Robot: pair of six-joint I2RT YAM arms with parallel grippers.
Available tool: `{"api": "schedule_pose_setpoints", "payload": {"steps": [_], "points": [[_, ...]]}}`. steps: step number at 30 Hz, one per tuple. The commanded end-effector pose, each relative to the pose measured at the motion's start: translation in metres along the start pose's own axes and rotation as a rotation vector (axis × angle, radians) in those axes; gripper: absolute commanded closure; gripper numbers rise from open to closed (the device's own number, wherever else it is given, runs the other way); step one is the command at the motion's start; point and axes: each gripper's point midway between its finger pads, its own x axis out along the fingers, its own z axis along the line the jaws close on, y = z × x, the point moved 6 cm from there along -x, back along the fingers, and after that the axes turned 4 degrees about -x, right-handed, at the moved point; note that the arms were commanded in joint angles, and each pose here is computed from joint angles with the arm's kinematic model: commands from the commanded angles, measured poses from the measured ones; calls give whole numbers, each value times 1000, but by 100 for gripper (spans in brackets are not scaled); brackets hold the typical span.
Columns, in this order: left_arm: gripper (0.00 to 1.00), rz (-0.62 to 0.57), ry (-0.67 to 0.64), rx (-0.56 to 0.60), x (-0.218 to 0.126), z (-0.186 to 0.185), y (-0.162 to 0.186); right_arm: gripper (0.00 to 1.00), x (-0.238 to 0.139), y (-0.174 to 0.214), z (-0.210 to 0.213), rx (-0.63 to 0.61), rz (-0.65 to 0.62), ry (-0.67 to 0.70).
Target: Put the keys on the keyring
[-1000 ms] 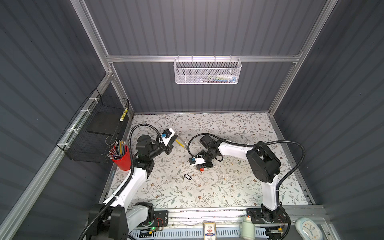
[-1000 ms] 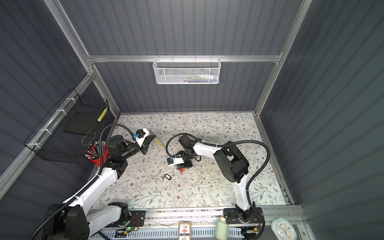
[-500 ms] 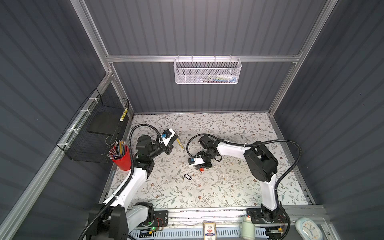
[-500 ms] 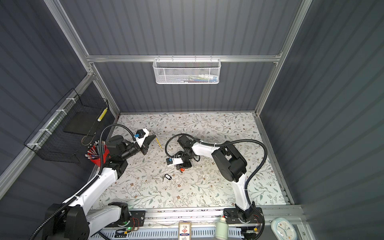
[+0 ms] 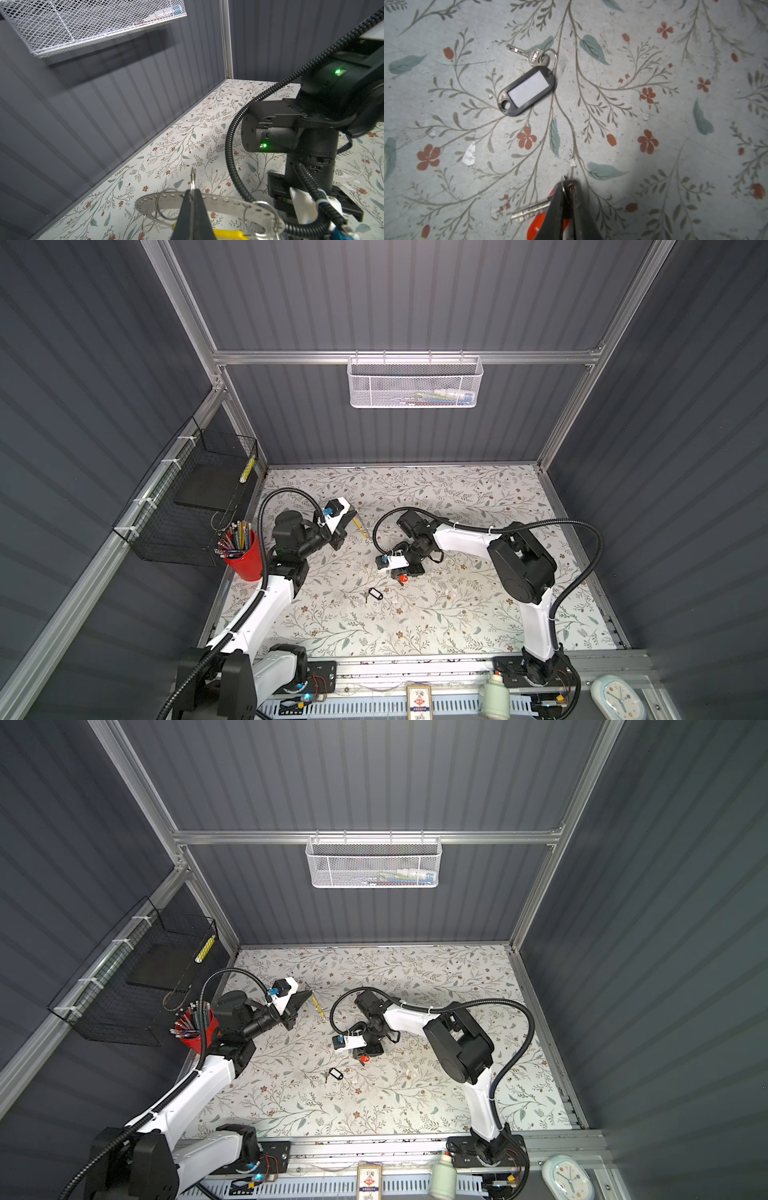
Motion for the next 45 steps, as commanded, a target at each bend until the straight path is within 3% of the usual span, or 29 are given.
{"api": "schedule_pose_setpoints", "payload": {"steps": [1, 6, 18, 23, 31, 35, 45], "points": [[100, -18, 18, -8, -1, -2, -1, 92, 2, 3, 3, 0, 27, -23], [100, -21, 24, -11, -1, -2, -2, 100, -4, -2, 3, 6, 19, -28], [100, -32, 33, -4, -2, -4, -5, 100, -11, -5, 8, 76, 6, -35], [100, -55, 111, 51, -1, -15, -10, 100, -45, -16, 11, 171, -101, 55], [100, -101, 242, 183, 10, -43, -24, 100, -95, -2, 45, 340, -160, 179], [100, -73, 306, 257, 23, -63, -31, 100, -137, -19, 39, 383, -254, 298], [100, -66, 316, 425, 34, -98, -58, 100, -205, -40, 43, 496, -357, 522]]}}
